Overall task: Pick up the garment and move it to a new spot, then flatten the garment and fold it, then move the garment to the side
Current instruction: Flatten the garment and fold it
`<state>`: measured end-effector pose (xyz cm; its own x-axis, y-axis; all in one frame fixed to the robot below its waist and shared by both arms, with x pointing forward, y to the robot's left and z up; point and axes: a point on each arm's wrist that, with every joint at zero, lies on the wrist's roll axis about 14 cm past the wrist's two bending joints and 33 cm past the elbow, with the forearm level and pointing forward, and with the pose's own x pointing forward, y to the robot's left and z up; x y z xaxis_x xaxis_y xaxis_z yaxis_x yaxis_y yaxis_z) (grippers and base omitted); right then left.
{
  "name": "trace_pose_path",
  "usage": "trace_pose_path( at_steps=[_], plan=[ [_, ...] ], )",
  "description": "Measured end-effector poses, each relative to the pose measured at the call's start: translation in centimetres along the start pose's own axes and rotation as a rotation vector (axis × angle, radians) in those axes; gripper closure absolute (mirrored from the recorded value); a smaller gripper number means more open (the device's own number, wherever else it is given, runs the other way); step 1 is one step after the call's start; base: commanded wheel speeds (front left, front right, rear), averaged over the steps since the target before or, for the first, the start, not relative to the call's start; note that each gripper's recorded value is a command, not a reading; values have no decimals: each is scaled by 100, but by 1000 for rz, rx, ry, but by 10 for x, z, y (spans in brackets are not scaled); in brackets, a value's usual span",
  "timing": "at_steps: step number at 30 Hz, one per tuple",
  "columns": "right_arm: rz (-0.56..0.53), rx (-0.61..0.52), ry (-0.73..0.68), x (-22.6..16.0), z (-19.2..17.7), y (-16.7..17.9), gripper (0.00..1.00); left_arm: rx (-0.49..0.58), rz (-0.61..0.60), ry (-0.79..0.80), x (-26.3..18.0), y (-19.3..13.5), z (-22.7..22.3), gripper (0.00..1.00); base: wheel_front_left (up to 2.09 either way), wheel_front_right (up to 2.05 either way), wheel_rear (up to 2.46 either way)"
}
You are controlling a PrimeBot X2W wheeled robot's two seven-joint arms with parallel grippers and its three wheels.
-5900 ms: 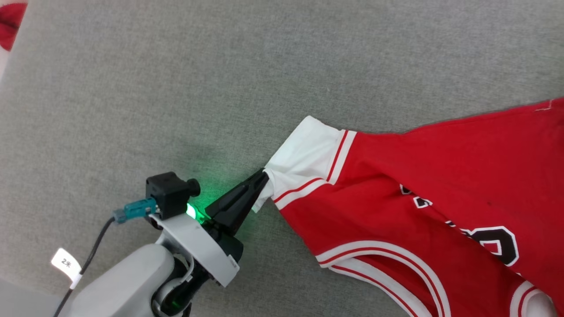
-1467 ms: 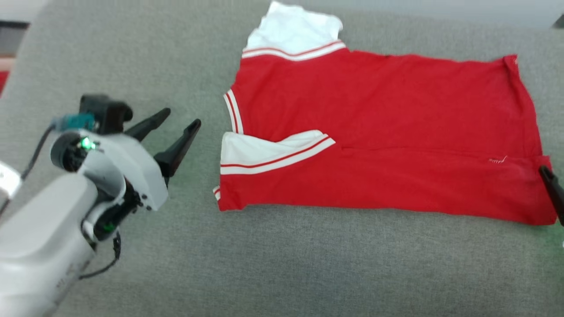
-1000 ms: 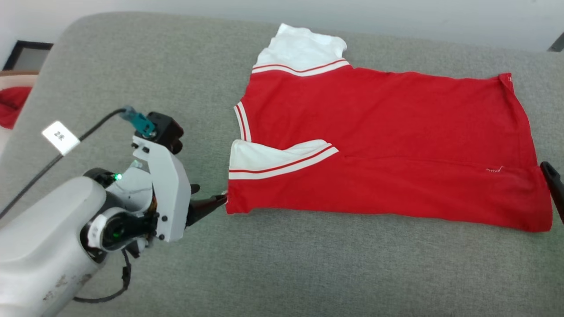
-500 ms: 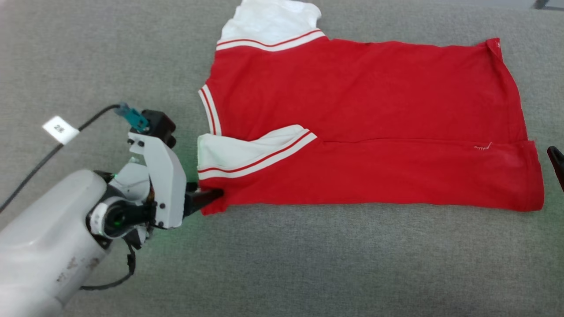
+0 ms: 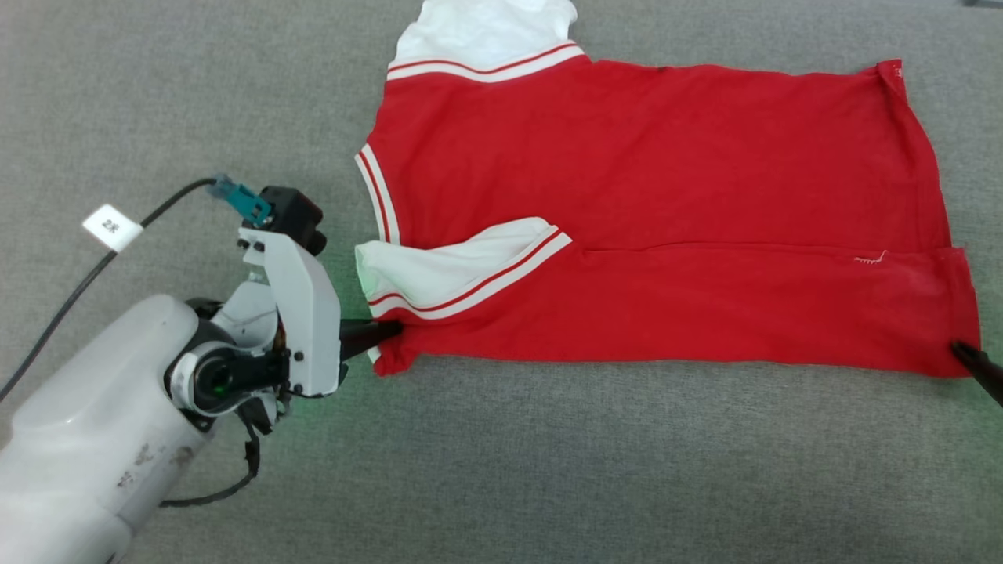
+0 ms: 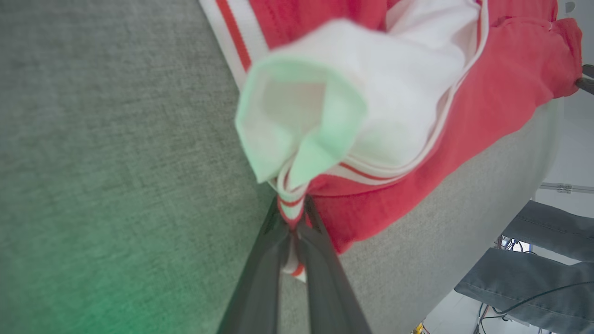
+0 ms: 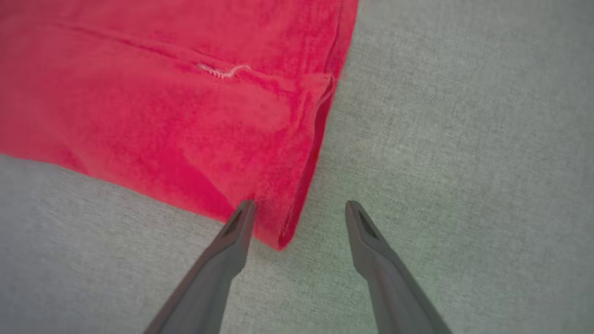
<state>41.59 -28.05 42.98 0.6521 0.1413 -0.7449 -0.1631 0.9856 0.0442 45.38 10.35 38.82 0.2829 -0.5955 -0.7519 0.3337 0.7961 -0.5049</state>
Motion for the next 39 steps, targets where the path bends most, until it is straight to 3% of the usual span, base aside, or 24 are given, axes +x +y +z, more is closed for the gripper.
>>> trace_pose_path(
  at_steps=[11, 12, 13, 20, 28, 39],
  plan=[
    [7, -41, 272, 26, -24, 0, 0, 8, -21, -28, 9, 0, 10, 100, 0, 0, 0],
    [6, -35, 276, 28, -24, 0, 60, 8, -23, -31, 9, -1, 10, 100, 0, 0, 0],
    [7, -28, 281, 30, -25, 0, 100, 5, -23, -33, 9, 0, 9, 100, 0, 0, 0],
    [32, 12, 243, 28, -25, 6, 100, -2, -14, -73, 1, 1, 10, 100, 0, 0, 0],
    [29, 15, 197, -1, -34, 5, 100, -12, -33, -109, -22, -7, -7, 100, 0, 0, 0],
    [41, 52, 184, -40, -70, 16, 100, 16, -68, -130, -54, -31, -46, 100, 0, 0, 0]
  ],
)
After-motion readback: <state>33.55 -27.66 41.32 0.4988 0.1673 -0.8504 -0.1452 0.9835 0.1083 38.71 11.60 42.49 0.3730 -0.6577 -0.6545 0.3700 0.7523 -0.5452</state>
